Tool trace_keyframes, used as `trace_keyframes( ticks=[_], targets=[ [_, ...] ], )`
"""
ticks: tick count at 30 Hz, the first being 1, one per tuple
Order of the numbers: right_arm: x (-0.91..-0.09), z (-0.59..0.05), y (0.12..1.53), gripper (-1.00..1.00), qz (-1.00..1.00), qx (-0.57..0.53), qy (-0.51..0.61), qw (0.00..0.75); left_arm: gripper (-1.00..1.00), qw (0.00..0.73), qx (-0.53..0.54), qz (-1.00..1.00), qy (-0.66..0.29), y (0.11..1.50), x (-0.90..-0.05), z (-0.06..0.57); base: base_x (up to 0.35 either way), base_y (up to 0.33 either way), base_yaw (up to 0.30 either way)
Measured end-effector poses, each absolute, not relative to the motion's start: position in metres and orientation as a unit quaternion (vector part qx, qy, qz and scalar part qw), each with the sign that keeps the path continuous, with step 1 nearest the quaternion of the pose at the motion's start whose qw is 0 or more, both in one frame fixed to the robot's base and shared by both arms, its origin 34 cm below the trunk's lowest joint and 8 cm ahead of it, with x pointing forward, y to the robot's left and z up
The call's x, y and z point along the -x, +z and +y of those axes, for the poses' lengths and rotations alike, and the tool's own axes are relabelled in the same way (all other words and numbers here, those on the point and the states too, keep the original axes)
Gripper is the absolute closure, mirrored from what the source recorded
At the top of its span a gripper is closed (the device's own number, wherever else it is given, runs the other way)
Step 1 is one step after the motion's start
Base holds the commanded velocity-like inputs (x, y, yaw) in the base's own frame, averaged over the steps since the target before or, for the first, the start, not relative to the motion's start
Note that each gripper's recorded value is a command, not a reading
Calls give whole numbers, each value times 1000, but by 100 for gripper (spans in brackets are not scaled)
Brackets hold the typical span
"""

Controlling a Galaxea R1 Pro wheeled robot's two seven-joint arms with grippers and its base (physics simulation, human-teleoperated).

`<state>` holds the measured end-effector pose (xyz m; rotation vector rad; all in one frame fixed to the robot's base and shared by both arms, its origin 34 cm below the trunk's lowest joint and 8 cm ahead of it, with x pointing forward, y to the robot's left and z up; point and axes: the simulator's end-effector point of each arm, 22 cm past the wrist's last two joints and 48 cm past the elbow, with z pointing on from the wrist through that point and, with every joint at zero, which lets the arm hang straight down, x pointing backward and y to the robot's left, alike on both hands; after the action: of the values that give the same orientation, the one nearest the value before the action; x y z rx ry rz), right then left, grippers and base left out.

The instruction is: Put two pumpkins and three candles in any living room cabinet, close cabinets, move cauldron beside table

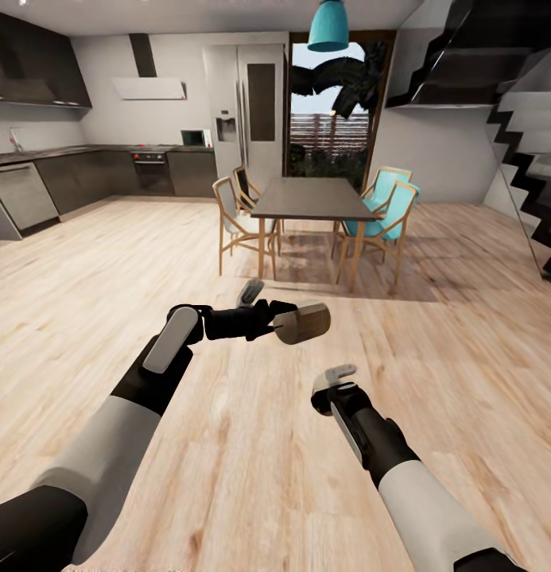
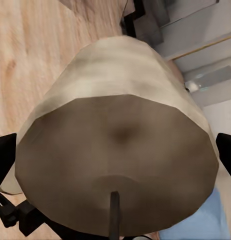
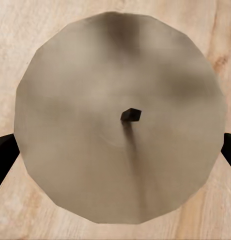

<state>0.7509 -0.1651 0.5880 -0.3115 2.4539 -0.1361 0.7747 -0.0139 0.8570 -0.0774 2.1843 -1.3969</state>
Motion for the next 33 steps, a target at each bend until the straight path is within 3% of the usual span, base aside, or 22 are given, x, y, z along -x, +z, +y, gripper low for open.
trace_keyframes(
  ticks=[33],
  targets=[
    [-758, -165, 662, 100, 935, 119, -53, 331, 100, 280, 22, 808, -518, 936, -779, -14, 0, 0, 250]
  ],
)
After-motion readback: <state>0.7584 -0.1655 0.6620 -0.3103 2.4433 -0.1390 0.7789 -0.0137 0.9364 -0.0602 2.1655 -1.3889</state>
